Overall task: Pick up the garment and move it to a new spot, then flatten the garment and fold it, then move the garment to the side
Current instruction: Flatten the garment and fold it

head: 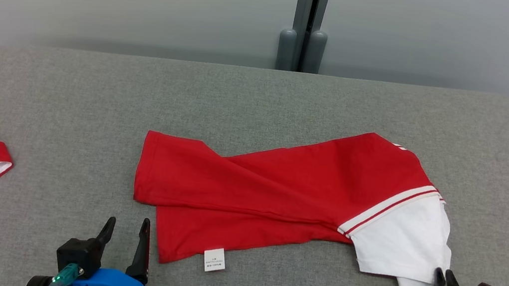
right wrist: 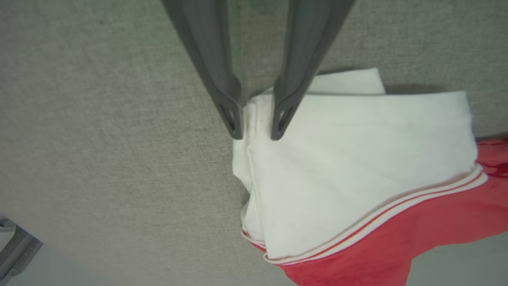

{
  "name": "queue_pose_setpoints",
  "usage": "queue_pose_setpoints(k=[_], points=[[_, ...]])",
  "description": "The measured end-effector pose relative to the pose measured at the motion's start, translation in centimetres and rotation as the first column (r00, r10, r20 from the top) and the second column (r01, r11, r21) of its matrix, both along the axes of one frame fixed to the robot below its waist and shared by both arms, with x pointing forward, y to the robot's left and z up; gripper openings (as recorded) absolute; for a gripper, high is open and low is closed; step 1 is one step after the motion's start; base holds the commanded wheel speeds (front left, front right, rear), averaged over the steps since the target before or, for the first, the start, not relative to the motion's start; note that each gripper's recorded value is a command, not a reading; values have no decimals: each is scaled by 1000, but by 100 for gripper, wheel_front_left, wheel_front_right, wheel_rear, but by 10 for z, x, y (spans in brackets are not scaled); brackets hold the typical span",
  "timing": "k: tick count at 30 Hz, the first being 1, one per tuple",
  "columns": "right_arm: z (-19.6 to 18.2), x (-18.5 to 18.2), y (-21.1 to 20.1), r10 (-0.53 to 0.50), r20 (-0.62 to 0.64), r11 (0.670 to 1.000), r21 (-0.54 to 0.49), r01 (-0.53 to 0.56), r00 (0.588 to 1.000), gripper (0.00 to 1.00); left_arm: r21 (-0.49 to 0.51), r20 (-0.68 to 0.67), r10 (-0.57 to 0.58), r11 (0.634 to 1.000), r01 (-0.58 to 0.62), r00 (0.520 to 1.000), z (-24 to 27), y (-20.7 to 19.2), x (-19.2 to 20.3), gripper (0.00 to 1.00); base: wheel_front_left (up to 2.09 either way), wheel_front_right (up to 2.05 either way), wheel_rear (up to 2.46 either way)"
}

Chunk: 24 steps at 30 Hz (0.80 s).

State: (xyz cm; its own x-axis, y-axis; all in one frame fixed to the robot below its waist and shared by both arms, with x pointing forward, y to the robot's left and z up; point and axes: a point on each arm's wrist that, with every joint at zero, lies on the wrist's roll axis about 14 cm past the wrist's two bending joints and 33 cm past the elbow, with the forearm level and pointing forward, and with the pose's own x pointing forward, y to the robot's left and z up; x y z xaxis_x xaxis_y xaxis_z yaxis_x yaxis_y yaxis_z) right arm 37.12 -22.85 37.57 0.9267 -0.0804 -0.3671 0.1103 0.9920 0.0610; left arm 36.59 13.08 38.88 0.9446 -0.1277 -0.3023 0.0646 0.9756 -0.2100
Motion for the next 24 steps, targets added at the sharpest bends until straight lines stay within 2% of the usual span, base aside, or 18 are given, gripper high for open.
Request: queue_pose_setpoints(k=[2, 10, 14, 24], points=[[1, 0, -1, -3, 3, 1000, 0, 3, 1000, 0, 0, 0, 0, 1000, 0, 1000, 0, 0, 0, 100, 0, 0, 0], [35, 13, -7, -27, 128, 1000, 8, 26, 991, 0, -1, 15, -7, 1000, 7, 1000, 5, -2, 0, 100, 0, 0, 0], [49, 7, -12, -55, 181, 998, 32, 50, 982, 0, -7, 17, -4, 1000, 4, 1000, 6, -2, -6, 100, 0, 0, 0], [18, -43, -39, -108, 76, 994, 20, 107, 991, 0, -16, 17, 16, 1000, -16, 1000, 7, 2, -11, 100, 0, 0, 0]])
